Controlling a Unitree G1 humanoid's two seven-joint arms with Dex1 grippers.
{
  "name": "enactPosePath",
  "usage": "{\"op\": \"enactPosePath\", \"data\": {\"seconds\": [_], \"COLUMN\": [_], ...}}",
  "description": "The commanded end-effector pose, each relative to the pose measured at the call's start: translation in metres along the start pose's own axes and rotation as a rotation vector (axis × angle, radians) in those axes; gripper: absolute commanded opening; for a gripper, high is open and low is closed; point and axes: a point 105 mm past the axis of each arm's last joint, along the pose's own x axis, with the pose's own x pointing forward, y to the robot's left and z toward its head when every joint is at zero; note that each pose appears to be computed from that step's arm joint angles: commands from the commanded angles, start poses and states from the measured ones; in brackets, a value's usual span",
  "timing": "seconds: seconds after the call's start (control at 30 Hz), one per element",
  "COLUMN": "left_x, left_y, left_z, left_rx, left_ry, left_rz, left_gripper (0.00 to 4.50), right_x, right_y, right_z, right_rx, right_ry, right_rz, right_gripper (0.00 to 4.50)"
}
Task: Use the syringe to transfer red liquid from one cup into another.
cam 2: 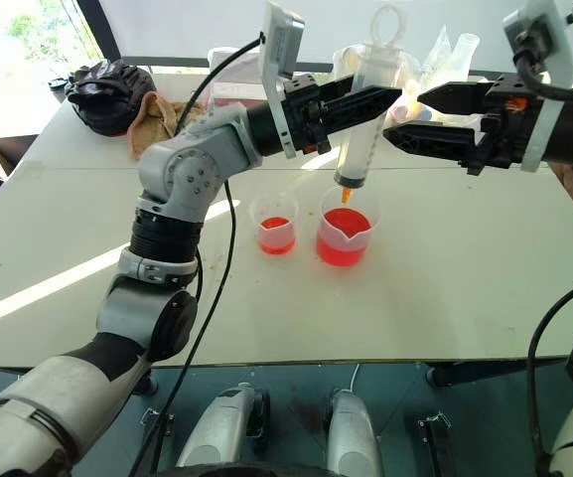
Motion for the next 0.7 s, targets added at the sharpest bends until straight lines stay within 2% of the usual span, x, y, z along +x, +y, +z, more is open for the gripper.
{"op": "enactPosePath", "data": {"seconds": [0.03,0.27,0.53,0.7], "left_x": [0.005,0.001,-0.001,-0.003], "left_y": [-0.008,0.004,0.011,0.012], "left_z": [-0.005,-0.035,-0.061,-0.067], "left_rx": [0.120,0.153,0.185,0.186], "left_ry": [-0.013,-0.020,-0.004,-0.005], "left_rz": [-0.048,-0.003,0.048,0.063], "left_gripper": [1.45,1.45,1.45,1.45], "right_x": [-0.013,-0.007,0.014,0.020], "right_y": [0.011,0.010,0.013,0.012], "right_z": [0.018,0.017,0.005,0.002], "right_rx": [-0.025,0.054,0.094,0.112], "right_ry": [-0.063,-0.119,-0.119,-0.121], "right_rz": [-0.003,-0.041,-0.055,-0.078], "right_gripper": [4.04,4.04,4.04,4.04]}}
